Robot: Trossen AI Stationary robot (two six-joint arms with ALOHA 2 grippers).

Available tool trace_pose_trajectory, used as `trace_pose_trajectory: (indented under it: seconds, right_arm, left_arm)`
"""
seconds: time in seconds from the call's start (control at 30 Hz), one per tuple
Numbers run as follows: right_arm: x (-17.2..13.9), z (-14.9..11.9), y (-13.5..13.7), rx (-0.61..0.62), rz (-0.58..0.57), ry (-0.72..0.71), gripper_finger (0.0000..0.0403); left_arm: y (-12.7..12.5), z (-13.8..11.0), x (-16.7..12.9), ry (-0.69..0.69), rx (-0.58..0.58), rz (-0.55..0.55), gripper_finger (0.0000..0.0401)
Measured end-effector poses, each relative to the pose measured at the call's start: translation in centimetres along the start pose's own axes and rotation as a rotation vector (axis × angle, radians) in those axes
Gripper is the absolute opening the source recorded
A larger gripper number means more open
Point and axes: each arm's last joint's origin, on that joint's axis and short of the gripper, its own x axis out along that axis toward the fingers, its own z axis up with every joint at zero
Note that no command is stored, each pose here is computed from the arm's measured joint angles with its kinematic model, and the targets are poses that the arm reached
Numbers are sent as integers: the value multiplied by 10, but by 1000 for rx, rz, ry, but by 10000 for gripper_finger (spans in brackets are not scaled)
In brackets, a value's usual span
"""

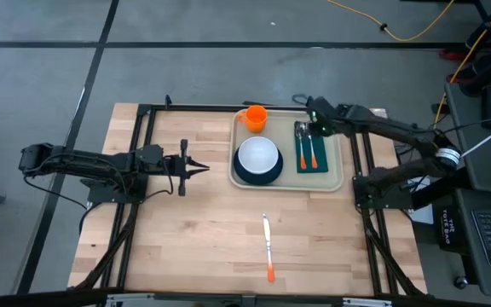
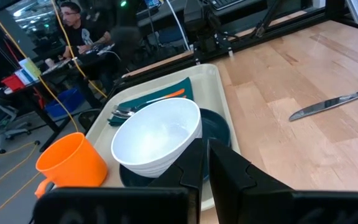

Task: Set up tray
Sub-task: Put the orange knife to the right of the orange fork on the serving tray

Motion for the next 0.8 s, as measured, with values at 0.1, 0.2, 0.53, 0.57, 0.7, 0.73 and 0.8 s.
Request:
trace_pose_trajectory:
  seconds: [0.1, 0.2, 0.53, 0.57, 0.7, 0.73, 0.8]
  right_arm:
    - [-21, -20, 15, -44, -51, -76, 143]
    - [-33, -43, 35, -141, -17, -155, 143]
    - [-33, -120, 74, -302, 187, -328, 143]
    - [-33, -127, 76, -310, 215, -335, 143]
    - [-34, -153, 83, -365, 321, -361, 143]
    - [-33, -159, 84, -394, 344, -368, 143]
    - [-33, -170, 86, -454, 388, -392, 143]
  left_arm:
    - [0, 0, 0, 0, 0, 0, 17]
    - [0, 0, 0, -2, 0, 0, 18]
    - [0, 0, 0, -3, 0, 1, 17]
    - [0, 0, 0, -3, -1, 1, 17]
    - [0, 0, 0, -3, -35, 0, 14]
    - [0, 0, 0, -3, -43, 0, 13]
    - [0, 0, 0, -3, -50, 0, 13]
